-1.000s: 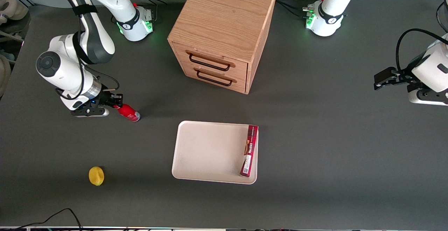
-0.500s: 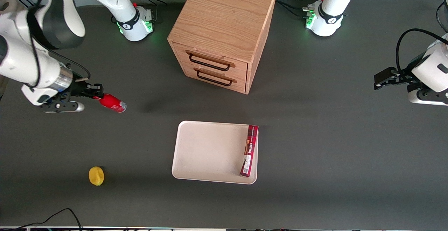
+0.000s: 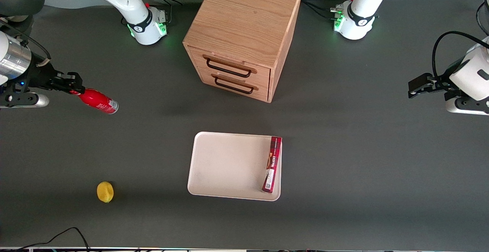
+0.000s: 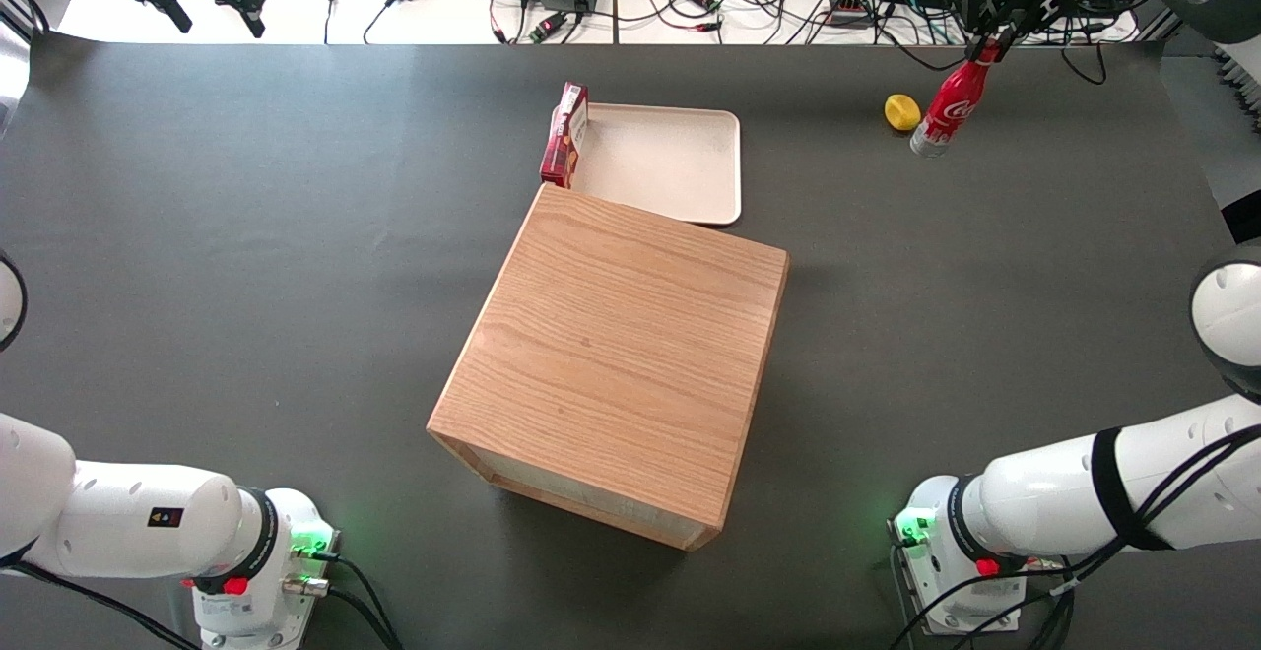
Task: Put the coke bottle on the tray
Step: 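Lift the bottle with the right gripper and swing it toward the tray, then lower the bottle upright onto the tray and open the right gripper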
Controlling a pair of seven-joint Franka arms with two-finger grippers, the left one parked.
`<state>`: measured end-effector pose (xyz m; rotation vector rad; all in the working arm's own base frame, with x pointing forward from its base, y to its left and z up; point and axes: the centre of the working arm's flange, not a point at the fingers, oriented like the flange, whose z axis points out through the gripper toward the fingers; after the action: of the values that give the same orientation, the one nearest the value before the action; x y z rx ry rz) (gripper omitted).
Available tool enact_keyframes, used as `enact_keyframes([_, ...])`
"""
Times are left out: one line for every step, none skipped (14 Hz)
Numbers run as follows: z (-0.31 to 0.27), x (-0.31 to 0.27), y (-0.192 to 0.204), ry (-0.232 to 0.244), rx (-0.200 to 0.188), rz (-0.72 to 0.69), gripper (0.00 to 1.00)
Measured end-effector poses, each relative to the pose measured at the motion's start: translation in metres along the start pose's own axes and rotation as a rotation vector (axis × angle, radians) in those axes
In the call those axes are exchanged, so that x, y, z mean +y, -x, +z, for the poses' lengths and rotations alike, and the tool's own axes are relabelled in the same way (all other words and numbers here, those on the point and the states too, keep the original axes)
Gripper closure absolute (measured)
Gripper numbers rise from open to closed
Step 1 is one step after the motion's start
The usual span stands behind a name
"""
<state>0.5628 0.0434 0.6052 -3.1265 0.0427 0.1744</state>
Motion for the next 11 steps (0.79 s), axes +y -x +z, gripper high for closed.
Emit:
enact_keyframes([0.004,-0.004,-0.008,0.000,-0.006,0.011,0.69])
enact_keyframes([0.012,-0.013,-0.019,-0.001,-0.015,0.031,0.69])
enact_keyframes([0.020,-0.029,-0.032,-0.001,-0.021,0.052,0.69])
enact_keyframes([0.027,-0.051,-0.045,-0.002,-0.022,0.073,0.69])
enact_keyframes([0.034,-0.076,-0.056,-0.002,-0.022,0.094,0.69])
enact_keyframes([0.040,-0.105,-0.064,-0.001,-0.020,0.108,0.69])
enact_keyframes([0.047,-0.136,-0.067,0.000,-0.017,0.119,0.69])
enact_keyframes([0.053,-0.165,-0.069,0.001,-0.014,0.133,0.69])
enact_keyframes([0.059,-0.191,-0.071,0.000,-0.007,0.151,0.69])
enact_keyframes([0.066,-0.213,-0.073,-0.004,0.002,0.166,0.69])
enact_keyframes([0.074,-0.230,-0.078,-0.011,0.013,0.180,0.69])
